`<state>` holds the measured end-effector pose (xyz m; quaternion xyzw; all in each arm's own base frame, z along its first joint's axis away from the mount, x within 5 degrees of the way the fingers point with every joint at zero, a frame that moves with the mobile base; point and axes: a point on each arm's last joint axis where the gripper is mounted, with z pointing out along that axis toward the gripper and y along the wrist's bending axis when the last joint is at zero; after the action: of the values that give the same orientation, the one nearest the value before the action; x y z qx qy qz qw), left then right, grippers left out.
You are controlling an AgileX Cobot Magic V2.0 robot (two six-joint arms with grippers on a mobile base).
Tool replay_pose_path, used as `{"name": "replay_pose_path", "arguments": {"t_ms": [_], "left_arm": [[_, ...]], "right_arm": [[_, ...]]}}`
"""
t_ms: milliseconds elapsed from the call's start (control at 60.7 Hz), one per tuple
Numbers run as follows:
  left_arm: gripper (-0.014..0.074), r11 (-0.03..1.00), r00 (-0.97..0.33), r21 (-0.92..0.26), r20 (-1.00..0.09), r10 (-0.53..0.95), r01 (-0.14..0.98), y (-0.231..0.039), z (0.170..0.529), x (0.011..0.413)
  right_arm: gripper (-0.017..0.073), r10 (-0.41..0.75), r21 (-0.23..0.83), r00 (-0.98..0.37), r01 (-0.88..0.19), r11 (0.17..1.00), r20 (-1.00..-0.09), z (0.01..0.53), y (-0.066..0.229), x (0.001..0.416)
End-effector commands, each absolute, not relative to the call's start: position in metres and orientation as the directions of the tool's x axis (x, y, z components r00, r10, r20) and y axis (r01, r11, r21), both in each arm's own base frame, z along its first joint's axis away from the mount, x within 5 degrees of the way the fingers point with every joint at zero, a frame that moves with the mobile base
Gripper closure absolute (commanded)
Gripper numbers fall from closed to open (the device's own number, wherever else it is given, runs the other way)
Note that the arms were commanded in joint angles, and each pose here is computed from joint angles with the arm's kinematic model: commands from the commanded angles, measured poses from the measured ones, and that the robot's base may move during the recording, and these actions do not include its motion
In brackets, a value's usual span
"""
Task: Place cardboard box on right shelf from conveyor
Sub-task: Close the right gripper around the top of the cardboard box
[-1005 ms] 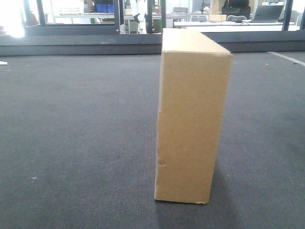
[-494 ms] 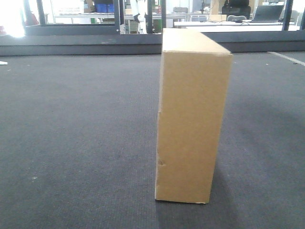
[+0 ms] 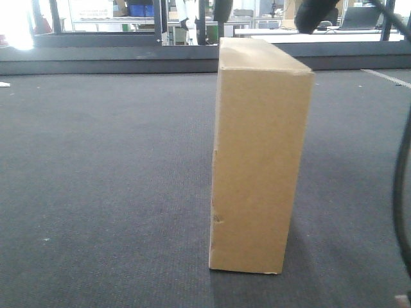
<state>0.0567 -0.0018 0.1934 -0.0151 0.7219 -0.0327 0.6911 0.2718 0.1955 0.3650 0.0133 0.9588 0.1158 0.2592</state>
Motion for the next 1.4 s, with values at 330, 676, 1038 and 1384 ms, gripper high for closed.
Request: {"name": "replay_pose_path", "arguments": {"t_ms": [330,676,1038,1384], "left_arm": [[0.0713,0.997,0.051,-0.075,-0.996,-0.076,0.022,-0.001,0.202,0.056],[0.0713,0.997,0.051,-0.075,-0.996,-0.076,0.022,-0.001,0.202,0.056],[0.0713,0.997,0.051,-0.075,-0.996,-0.076,0.022,-0.001,0.202,0.056],[0.0713,0.997,0.051,-0.075,-0.996,-0.076,0.022,-0.001,0.202,0.056]], "right_arm": [[-0.0072,0.136,0.283,-0.829,-0.029,0.959,-0.543,0.378,0.205,0.271],[-0.0072,0.126,0.258,-0.852,-0.011,0.966,-0.509,0.366,0.21,0.276],[-0.0072,0.138,0.26,-0.881,0.017,0.966,-0.453,0.355,0.214,0.277],[-0.0072,0.133,0.244,-0.889,0.025,0.97,-0.438,0.352,0.214,0.278]]}}
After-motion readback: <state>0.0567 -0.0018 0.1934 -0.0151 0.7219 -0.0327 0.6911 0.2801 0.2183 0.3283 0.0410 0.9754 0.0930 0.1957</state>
